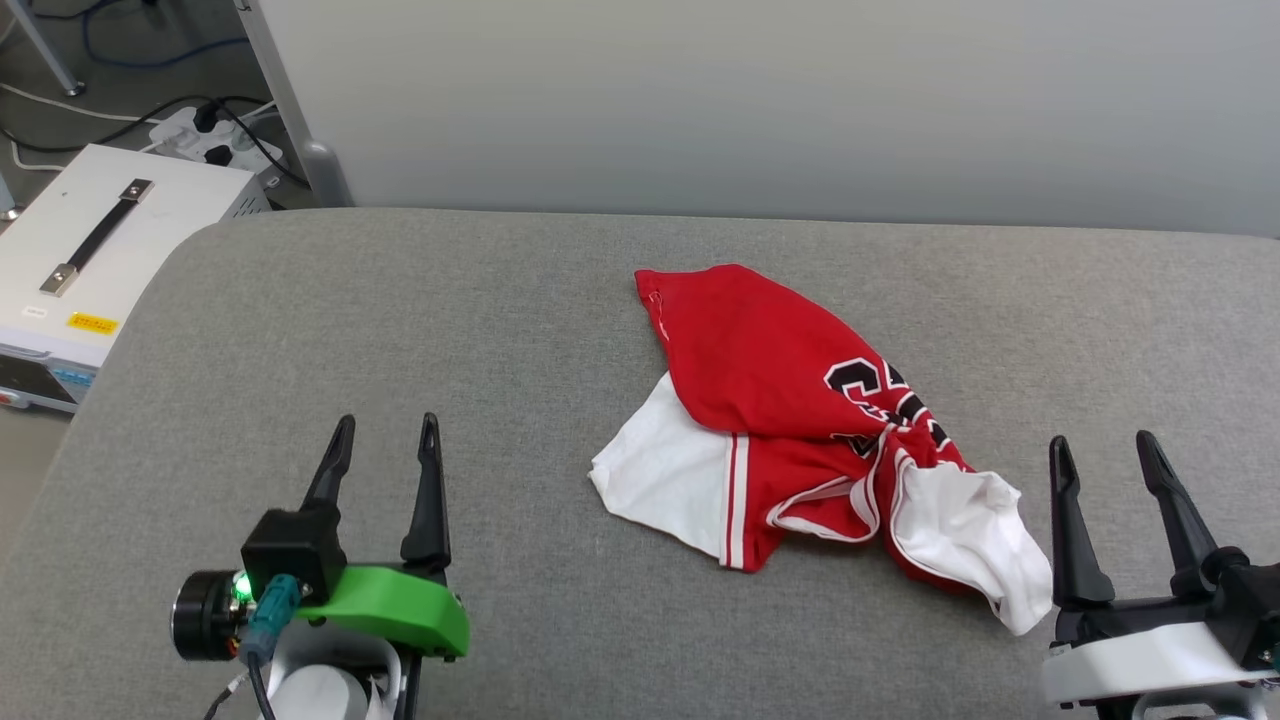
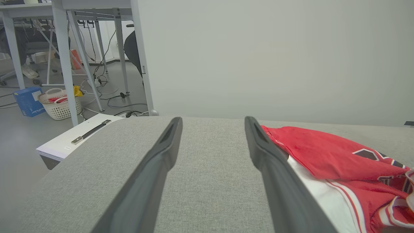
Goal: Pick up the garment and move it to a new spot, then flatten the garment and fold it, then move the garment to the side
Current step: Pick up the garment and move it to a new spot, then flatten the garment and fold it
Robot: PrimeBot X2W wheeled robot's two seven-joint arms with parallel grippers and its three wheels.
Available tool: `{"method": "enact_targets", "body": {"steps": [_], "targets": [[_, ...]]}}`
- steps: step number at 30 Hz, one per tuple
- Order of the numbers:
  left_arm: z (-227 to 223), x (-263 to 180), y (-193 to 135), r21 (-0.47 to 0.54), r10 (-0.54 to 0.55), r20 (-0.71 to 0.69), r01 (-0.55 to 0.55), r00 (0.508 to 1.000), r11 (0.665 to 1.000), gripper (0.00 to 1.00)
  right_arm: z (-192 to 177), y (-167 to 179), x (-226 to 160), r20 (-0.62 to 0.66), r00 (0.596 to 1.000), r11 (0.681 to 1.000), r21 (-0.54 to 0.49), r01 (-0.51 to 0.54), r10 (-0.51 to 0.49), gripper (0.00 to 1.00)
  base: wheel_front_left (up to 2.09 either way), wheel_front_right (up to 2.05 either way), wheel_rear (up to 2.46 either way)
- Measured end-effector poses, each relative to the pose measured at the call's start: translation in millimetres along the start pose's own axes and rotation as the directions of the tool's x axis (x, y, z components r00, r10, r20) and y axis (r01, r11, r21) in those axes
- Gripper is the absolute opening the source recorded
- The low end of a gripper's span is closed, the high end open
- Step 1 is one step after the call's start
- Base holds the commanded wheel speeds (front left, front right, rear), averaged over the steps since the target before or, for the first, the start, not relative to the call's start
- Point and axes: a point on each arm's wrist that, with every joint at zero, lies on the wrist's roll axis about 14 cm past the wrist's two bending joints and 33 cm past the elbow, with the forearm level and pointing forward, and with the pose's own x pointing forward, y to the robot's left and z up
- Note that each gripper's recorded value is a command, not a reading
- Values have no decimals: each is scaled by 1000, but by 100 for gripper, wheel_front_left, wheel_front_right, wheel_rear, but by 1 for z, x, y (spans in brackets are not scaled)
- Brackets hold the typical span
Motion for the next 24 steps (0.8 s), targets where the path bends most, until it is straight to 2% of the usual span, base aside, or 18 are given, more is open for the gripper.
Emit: {"method": "enact_targets", "body": {"steps": [9, 24], "targets": [[-22, -25, -7, -12, -24, -55, 23, 998, 1000, 100, -13, 7, -13, -49, 999, 1000, 11, -14, 15, 100, 0, 0, 0], [-35, -33, 3, -12, 8, -85, -9, 996, 1000, 100, -35, 10, -23, -125, 992, 999, 27, -19, 22, 100, 0, 0, 0]]}}
